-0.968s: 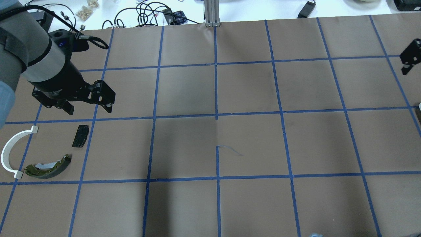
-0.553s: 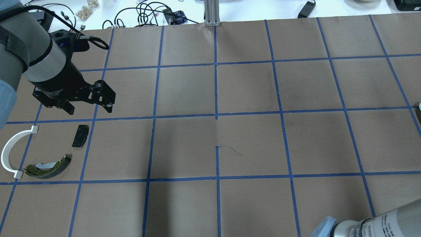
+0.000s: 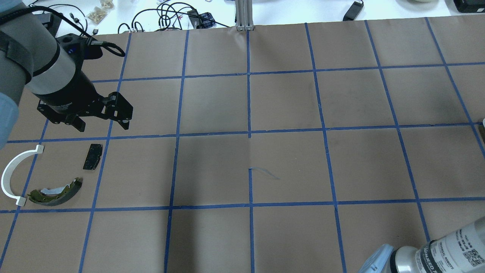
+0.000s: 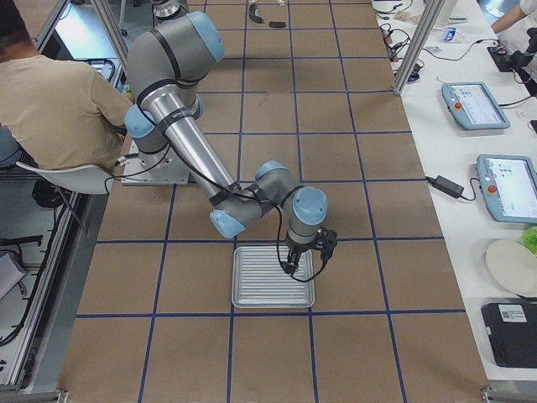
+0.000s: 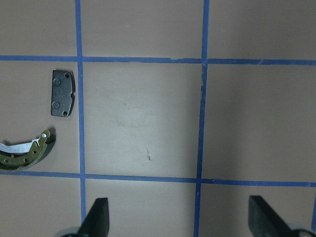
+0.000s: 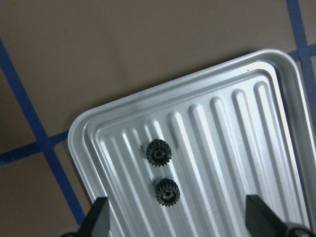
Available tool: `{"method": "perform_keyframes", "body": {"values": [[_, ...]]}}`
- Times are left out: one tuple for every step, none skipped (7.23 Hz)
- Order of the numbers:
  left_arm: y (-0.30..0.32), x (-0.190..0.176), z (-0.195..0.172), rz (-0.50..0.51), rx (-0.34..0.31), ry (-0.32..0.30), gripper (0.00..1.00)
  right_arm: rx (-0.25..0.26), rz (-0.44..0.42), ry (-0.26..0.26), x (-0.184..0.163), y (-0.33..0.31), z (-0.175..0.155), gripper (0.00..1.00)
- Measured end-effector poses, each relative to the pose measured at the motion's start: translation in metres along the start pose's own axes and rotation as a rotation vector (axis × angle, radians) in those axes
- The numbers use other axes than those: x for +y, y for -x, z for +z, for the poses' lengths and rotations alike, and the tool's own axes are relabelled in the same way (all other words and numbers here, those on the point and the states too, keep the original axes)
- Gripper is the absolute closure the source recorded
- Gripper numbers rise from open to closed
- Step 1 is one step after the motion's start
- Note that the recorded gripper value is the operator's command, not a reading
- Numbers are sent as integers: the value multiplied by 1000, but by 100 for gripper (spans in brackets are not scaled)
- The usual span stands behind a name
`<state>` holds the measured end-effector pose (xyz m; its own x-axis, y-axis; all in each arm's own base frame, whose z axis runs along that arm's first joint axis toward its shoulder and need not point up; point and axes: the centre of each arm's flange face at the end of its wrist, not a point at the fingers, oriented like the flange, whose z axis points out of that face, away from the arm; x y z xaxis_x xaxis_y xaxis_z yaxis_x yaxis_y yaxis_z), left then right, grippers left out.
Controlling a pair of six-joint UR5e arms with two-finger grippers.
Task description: Place bearing gear from tray to pile
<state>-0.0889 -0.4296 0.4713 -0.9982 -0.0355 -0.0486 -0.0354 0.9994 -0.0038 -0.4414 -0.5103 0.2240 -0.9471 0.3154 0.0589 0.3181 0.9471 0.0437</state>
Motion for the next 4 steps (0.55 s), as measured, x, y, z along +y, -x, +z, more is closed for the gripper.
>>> {"method": "perform_keyframes", "body": {"values": [[0, 0, 0, 0, 0, -1, 0, -7, 1, 14, 1, 0, 13, 9], [0, 0, -1, 0, 0, -2, 0, -6, 1, 19, 4, 2, 23, 9], [0, 0, -1, 0, 1, -3, 0, 3, 0, 15, 8, 5, 30, 11], [0, 0, -1, 0, 2, -3, 0, 13, 0, 6, 11, 6, 35, 20]]}}
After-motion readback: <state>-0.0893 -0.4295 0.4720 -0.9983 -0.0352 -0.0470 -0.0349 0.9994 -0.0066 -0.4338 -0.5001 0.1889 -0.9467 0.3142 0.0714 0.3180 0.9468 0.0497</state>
